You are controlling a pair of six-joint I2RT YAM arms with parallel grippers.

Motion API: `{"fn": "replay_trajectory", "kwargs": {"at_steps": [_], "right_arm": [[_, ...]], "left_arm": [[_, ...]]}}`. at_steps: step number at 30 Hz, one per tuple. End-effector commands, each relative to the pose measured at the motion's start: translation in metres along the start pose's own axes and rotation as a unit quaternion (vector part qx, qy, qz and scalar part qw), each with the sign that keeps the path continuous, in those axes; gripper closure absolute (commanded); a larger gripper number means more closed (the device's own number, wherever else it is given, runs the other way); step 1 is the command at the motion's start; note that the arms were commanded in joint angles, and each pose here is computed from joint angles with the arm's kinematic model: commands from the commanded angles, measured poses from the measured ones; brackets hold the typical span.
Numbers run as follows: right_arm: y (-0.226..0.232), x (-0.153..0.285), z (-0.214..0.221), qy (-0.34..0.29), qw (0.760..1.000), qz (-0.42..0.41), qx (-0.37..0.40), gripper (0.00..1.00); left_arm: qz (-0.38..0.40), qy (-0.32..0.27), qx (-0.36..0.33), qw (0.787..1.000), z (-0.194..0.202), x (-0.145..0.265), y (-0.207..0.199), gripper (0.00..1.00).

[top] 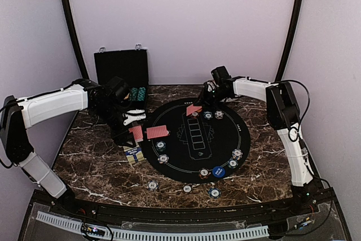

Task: Distribute texas hold em gaming equipment

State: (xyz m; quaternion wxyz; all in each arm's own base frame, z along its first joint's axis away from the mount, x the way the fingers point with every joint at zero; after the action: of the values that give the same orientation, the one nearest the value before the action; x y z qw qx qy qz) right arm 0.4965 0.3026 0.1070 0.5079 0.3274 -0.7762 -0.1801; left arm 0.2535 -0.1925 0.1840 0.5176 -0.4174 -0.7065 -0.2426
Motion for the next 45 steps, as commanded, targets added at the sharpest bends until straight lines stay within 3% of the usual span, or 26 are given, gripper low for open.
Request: {"fn": "replay_trajectory", "kwargs": {"at_steps": [1, 4, 8, 13, 18, 30, 45], "right_arm": [[0.001, 0.012, -0.015, -0.022, 0.999, 0.027, 0.029, 0.71], [0.008, 0.024, -0.022, -0.037, 0.998, 0.036, 0.048, 0.57], [0.021, 0.046, -0.031, -0.056, 0.995, 0.048, 0.070, 0.46], [0.039, 0.079, -0.028, -0.084, 0.991, 0.058, 0.082, 0.38], [0.074, 0.089, 0.006, -0.086, 0.991, 0.024, 0.097, 0.29], [0.171, 0.048, 0.145, 0.016, 0.977, -0.202, 0.070, 0.23], [0.228, 0.024, 0.181, 0.048, 0.949, -0.304, 0.070, 0.23]], "left_arm": [[0.008, -0.005, 0.001, 1.000, 0.005, 0.009, -0.005, 0.86], [0.009, -0.004, 0.002, 1.000, 0.005, 0.009, -0.005, 0.87], [0.010, -0.004, 0.002, 1.000, 0.005, 0.008, -0.005, 0.86], [0.009, -0.008, 0.002, 1.000, 0.002, 0.010, -0.005, 0.86], [0.011, -0.015, 0.004, 1.000, -0.002, 0.012, -0.005, 0.86], [0.010, -0.031, 0.008, 0.999, -0.010, 0.014, -0.003, 0.87], [0.018, -0.035, 0.013, 0.999, -0.017, 0.016, -0.003, 0.87]]}}
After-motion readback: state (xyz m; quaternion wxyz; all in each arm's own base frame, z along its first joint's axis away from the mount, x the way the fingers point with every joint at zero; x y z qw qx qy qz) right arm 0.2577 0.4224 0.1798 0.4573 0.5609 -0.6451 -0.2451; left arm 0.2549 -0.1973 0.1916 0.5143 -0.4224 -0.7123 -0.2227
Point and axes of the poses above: each gripper's point midway between its finger pads, its own x axis back along the fingers, its own y axis along the line the jaws close on, z = x × y, the point moved 6 cm from there along x, back along the fingers, and after that the axes turned 15 degrees about x, right-handed, at the moved point
